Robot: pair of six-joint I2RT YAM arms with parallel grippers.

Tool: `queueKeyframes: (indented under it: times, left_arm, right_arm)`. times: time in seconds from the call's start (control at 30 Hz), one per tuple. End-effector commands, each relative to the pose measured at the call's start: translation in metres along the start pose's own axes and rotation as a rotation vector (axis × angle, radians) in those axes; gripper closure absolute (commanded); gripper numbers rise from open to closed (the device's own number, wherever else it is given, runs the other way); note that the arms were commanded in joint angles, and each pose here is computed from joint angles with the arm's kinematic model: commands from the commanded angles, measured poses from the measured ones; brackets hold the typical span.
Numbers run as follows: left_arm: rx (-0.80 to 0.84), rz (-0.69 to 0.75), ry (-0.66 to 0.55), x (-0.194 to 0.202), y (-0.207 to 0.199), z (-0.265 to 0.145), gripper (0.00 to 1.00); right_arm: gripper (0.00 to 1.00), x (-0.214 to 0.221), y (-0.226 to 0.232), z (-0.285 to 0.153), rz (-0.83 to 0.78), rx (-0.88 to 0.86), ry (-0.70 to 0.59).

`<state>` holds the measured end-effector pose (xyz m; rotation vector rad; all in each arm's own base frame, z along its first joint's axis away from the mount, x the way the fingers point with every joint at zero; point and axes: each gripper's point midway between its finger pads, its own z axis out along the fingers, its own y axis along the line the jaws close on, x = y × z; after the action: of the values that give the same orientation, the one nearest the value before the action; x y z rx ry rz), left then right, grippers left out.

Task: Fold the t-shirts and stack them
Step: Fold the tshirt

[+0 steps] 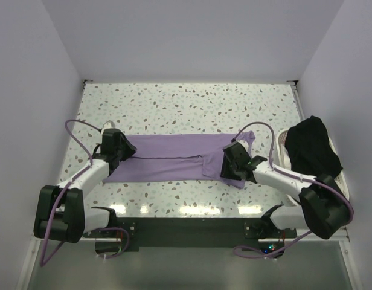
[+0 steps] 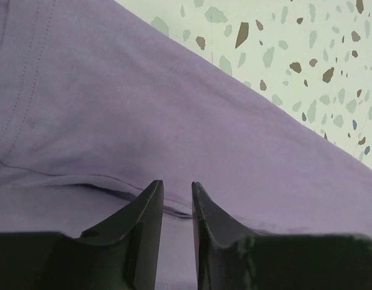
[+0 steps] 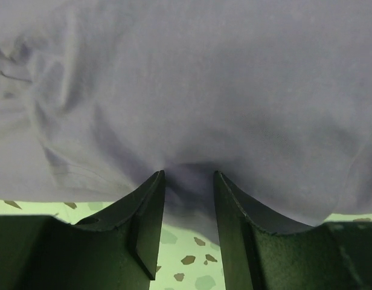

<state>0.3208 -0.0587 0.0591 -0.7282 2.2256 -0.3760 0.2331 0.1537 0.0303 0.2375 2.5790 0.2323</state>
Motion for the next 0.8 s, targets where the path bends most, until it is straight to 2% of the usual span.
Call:
queueKeyframes:
  times: [0.0, 0.17, 0.3, 0.37, 0.43, 0.53, 0.67, 0.77]
  left_arm:
    - [0.041, 0.006, -0.049, -0.018, -0.017, -0.006, 0.70]
    - [0.046, 0.003, -0.049, -0.018, -0.018, -0.005, 0.69]
    - [0.051, 0.004, -0.051, -0.018, -0.020, -0.005, 0.68]
    - [0.064, 0.014, -0.056, -0.021, -0.024, -0.007, 0.67]
    - [0.073, 0.021, -0.066, -0.024, -0.029, -0.010, 0.64]
    - [0.082, 0.047, -0.089, -0.029, -0.039, -0.019, 0.56]
    - [0.084, 0.100, -0.120, -0.030, -0.053, -0.032, 0.50]
    - [0.072, 0.122, -0.122, -0.020, -0.052, -0.039, 0.52]
  right_arm:
    - [0.59, 0.011, 0.017, 0.005, 0.017, -0.097, 0.019]
    - [0.59, 0.020, 0.011, 0.000, 0.013, -0.099, 0.018]
    - [0.58, 0.011, 0.011, -0.013, 0.011, -0.096, -0.008]
    - [0.57, -0.002, 0.016, -0.028, 0.013, -0.113, -0.041]
    - [0.58, -0.029, 0.016, -0.040, 0.025, -0.081, -0.129]
    - [0.58, -0.051, 0.010, -0.044, 0.019, -0.043, -0.151]
    - [0.59, -0.064, 0.002, -0.026, 0.076, -0.048, -0.117]
    - [0.59, -0.063, -0.003, -0.007, 0.116, -0.043, -0.076]
